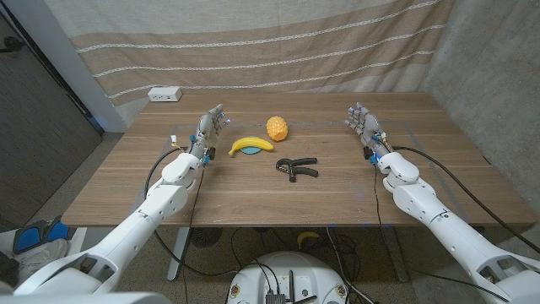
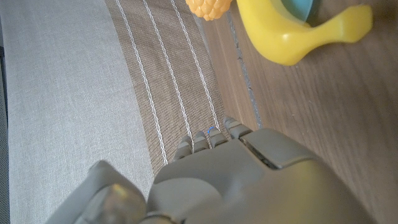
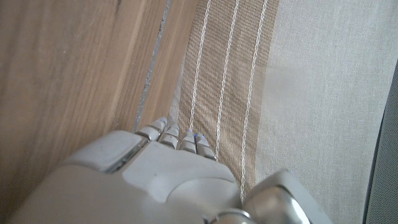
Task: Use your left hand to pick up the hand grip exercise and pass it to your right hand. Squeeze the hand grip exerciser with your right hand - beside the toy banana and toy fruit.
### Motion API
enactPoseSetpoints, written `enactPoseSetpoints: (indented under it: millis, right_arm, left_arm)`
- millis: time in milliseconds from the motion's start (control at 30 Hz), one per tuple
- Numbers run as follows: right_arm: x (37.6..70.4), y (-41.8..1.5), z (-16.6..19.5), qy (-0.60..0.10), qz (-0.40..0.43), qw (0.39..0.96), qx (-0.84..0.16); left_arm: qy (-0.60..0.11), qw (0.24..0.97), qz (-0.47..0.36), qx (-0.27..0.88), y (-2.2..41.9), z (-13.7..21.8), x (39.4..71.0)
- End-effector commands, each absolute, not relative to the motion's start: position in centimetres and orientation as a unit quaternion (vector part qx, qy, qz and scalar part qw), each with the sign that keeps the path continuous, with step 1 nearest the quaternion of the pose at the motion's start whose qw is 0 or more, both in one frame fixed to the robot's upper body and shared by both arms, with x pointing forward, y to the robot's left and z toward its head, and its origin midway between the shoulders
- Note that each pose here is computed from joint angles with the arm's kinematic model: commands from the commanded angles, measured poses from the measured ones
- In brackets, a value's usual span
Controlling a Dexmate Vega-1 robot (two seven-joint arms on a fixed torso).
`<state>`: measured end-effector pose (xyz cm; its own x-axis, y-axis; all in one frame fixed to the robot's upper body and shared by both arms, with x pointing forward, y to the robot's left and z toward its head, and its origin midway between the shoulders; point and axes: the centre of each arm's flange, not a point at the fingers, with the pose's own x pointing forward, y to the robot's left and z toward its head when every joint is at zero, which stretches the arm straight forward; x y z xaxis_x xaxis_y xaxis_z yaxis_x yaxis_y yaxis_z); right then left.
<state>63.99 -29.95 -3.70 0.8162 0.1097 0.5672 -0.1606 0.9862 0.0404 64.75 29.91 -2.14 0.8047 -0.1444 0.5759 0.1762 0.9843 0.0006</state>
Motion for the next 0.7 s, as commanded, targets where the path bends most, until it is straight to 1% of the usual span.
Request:
enactPoseSetpoints:
  millis: [33,267,567,700]
  right_arm:
    - [62.3,-32.4,-5.6,-0.29,0.022,0.954,0.075]
    - [62.3,-33.3,-4.6,-0.297,0.025,0.952,0.063]
    - [62.8,-33.2,-5.0,-0.294,0.026,0.952,0.078]
    - [62.7,-33.2,-5.2,-0.293,0.022,0.953,0.078]
  left_arm:
    - [-0.311,0.947,-0.074,-0.025,29.7,-0.9,64.7]
    - [-0.322,0.944,-0.069,-0.012,29.3,0.1,64.6]
    - [-0.32,0.945,-0.061,-0.012,29.4,0.3,64.4]
    - [-0.33,0.942,-0.063,-0.003,29.4,1.1,64.3]
